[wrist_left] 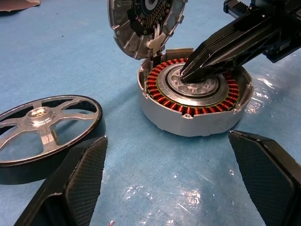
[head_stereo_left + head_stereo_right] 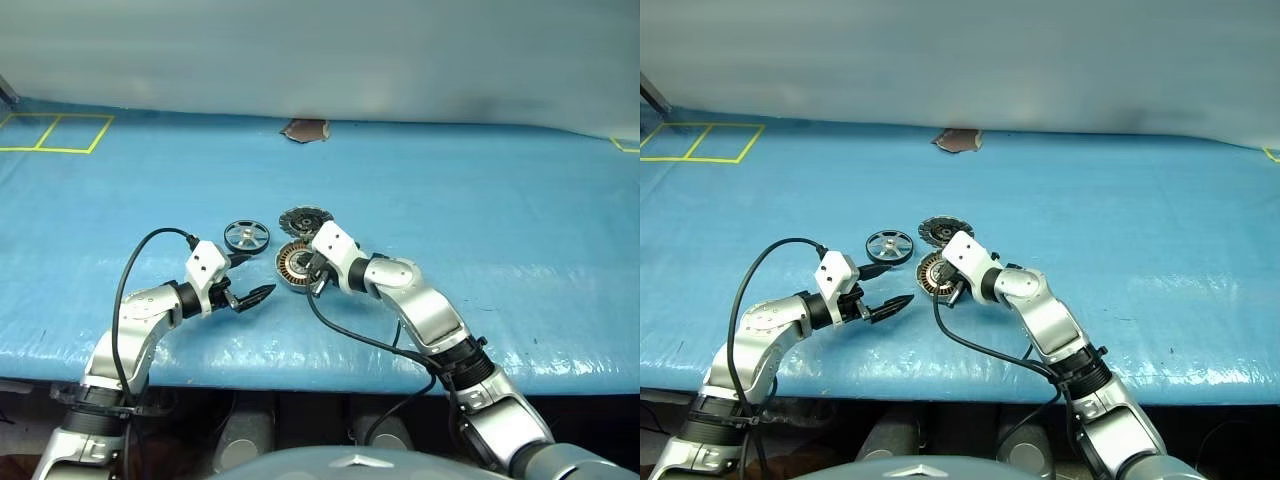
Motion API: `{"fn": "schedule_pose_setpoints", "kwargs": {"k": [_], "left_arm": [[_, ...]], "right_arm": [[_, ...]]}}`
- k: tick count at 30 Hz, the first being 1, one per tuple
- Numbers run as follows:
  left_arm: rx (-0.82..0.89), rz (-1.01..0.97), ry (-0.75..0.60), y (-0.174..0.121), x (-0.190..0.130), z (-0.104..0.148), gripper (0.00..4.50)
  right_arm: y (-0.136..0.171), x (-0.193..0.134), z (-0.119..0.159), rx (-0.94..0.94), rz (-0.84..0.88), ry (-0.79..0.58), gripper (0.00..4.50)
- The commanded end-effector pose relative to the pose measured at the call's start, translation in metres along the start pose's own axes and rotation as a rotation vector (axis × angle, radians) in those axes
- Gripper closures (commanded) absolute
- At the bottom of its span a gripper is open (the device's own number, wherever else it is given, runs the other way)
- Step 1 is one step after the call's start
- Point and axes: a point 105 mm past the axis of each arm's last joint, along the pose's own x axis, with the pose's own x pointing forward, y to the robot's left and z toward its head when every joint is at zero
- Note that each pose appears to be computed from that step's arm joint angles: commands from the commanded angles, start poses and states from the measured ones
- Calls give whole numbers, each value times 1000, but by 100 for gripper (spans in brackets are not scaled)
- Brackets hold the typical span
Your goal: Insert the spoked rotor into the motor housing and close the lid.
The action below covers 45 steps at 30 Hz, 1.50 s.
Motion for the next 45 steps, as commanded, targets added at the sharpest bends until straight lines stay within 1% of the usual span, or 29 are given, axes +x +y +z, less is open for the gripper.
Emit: {"fn": "schedule_pose_setpoints", "kwargs": {"k": [1,15,22,32,35,45], "left_arm": [[25,5,-27,3,0,10,0],[22,-6,-22,2,2,8,0],[16,-2,-20,1,1,7,0],[10,-7,-12,0,0,5,0],[11,-7,-12,0,0,5,0],[10,3,-8,0,-3,3,0]], "right_arm": [[9,1,1,14,32,-6,448],[17,1,7,9,56,-20,448],[10,1,20,15,23,-72,448],[9,2,33,-4,21,-106,448],[12,4,29,-7,36,-86,448],[15,12,-9,30,64,44,448]]}}
